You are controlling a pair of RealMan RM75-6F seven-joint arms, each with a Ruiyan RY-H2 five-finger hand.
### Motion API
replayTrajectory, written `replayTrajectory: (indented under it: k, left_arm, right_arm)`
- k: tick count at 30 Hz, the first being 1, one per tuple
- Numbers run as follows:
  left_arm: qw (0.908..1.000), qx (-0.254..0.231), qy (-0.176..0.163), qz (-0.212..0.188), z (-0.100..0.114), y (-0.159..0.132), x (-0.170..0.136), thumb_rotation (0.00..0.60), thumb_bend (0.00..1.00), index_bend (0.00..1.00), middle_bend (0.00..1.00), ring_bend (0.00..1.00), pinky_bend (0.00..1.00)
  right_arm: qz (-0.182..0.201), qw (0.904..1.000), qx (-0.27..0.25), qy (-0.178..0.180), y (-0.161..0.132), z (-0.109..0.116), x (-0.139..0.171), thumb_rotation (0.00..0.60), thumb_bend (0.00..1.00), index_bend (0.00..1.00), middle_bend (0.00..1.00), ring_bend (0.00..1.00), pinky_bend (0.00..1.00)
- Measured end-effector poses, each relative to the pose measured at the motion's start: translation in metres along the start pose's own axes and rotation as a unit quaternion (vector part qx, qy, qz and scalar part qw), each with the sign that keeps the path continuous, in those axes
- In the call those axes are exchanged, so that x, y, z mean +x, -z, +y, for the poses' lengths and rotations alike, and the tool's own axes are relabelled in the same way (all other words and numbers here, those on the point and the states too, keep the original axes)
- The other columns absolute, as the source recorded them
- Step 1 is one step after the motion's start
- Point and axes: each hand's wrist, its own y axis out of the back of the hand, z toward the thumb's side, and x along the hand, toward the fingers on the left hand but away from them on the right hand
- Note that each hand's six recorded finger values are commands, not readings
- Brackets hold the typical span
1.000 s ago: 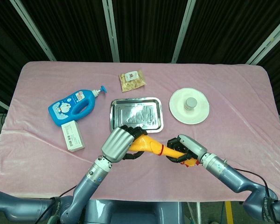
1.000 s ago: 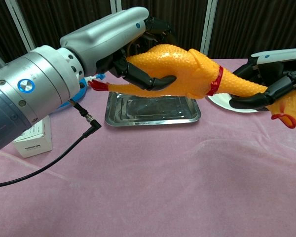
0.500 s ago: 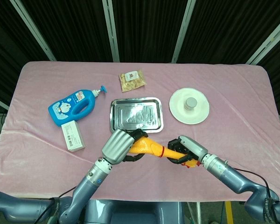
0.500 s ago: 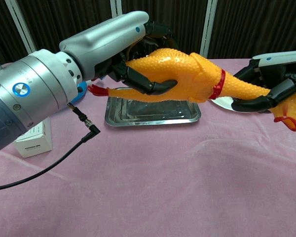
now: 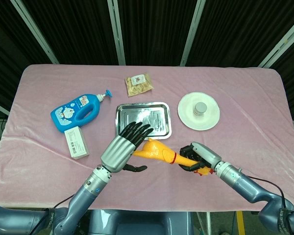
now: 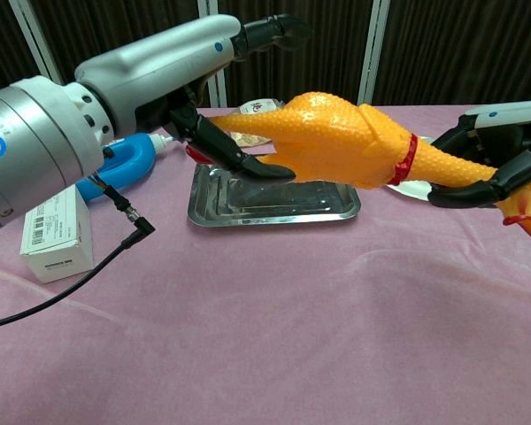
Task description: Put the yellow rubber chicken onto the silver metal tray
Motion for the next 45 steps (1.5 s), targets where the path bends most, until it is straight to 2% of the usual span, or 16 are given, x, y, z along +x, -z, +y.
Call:
replayTrajectory:
  k: [8, 14, 25, 30, 36, 45]
  left_arm:
    - [1.0000, -0.004, -0.008, 0.002, 0.014, 0.008, -0.012, 0.600, 0.00, 0.00, 0.04, 0.00, 0.06]
    - [0.9997, -0.019, -0.006, 0.015, 0.027, 0.024, -0.030, 0.600, 0.00, 0.01, 0.05, 0.00, 0.06]
    - [0.9985, -0.010, -0.021, 0.050, 0.063, 0.069, -0.083, 0.600, 0.00, 0.05, 0.07, 0.00, 0.06]
    - [0.9965, -0.009, -0.033, 0.077, 0.074, 0.089, -0.102, 0.600, 0.00, 0.05, 0.07, 0.00, 0.06]
    - [0.9945, -0.001, -0.034, 0.099, 0.076, 0.108, -0.114, 0.600, 0.00, 0.05, 0.07, 0.00, 0.06]
    - [0.9919, -0.008, -0.018, 0.126, 0.065, 0.128, -0.119, 0.600, 0.00, 0.05, 0.07, 0.00, 0.06]
  right_arm:
    - [-0.010, 0.9999, 0.001, 0.006, 0.007, 0.004, -0.003, 0.600, 0.47, 1.00, 0.80, 0.82, 0.98]
    - [-0.012, 0.9997, -0.008, 0.022, 0.009, 0.014, -0.014, 0.600, 0.47, 1.00, 0.80, 0.82, 0.98]
    - [-0.012, 0.9995, -0.017, 0.025, -0.004, 0.017, -0.066, 0.600, 0.47, 1.00, 0.80, 0.82, 0.98]
    - [-0.013, 0.9998, -0.004, 0.015, -0.013, 0.012, -0.095, 0.600, 0.47, 1.00, 0.80, 0.82, 0.98]
    - [-0.028, 0.9994, 0.022, 0.006, -0.015, 0.008, -0.128, 0.600, 0.47, 1.00, 0.80, 0.82, 0.98]
    - [-0.064, 0.9955, 0.069, 0.005, -0.012, 0.011, -0.171, 0.600, 0.47, 1.00, 0.80, 0.82, 0.98]
